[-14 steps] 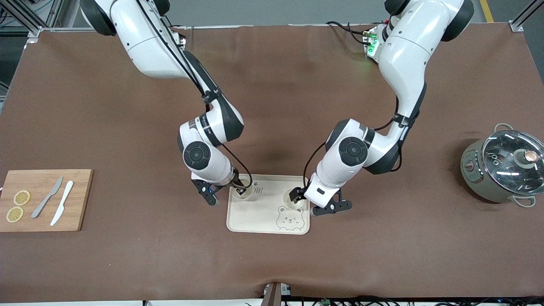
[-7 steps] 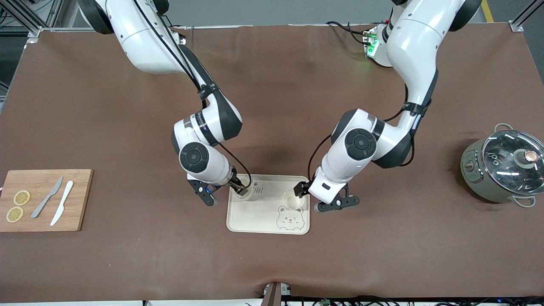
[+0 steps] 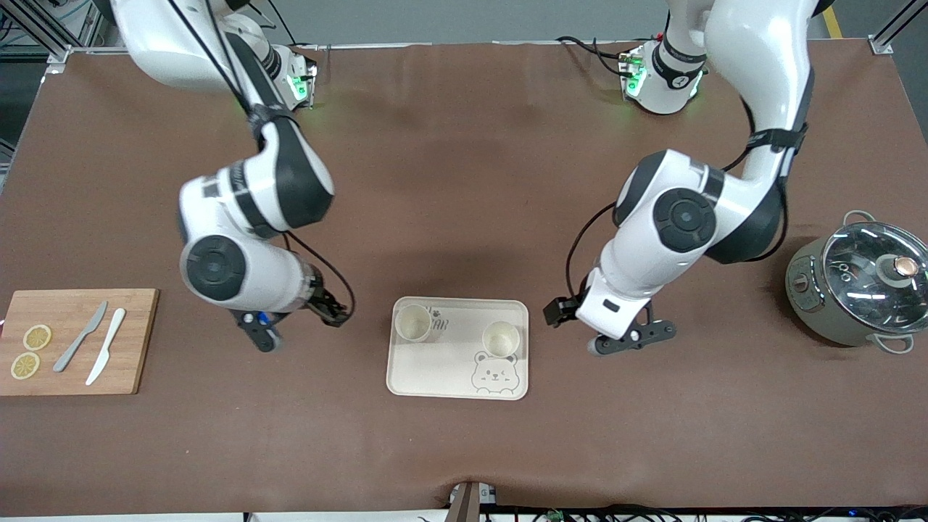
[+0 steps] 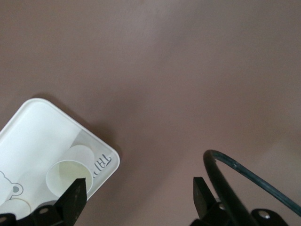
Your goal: Place white IKEA cup upright on tray with both arms
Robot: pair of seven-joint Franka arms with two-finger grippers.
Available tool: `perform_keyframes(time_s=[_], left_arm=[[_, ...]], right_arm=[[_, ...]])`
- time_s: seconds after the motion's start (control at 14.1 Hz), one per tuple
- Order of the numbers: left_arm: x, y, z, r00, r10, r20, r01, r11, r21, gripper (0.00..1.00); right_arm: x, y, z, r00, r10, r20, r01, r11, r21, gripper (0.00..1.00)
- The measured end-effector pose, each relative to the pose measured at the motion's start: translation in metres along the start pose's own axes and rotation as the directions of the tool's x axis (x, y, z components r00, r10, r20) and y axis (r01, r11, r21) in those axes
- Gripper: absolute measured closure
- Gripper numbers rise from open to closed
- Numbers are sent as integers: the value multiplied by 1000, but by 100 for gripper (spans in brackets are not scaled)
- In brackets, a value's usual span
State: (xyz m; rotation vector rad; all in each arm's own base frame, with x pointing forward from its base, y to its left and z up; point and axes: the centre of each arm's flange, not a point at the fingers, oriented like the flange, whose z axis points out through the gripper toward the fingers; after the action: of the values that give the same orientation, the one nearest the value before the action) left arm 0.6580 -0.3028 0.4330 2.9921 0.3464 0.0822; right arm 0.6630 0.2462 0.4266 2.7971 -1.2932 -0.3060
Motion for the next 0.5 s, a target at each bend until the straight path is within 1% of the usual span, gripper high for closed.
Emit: perform_keyframes(time_s=[0.14,0.28,0.5], left_arm=[[4,-20,-26,1000,24,14,-24,999,24,0],[7,-42,-47,998,47,43,-50,997,53,0],[11,-72,-74,994,77,71,-83,993,78,0]], right_arm=[[20,26,-31,999,-35,12,35,999,3,0],[37,55,-57,995,-98,29,98,995,-5,0],[68,103,-96,971,-234,42,233,972,14,0]])
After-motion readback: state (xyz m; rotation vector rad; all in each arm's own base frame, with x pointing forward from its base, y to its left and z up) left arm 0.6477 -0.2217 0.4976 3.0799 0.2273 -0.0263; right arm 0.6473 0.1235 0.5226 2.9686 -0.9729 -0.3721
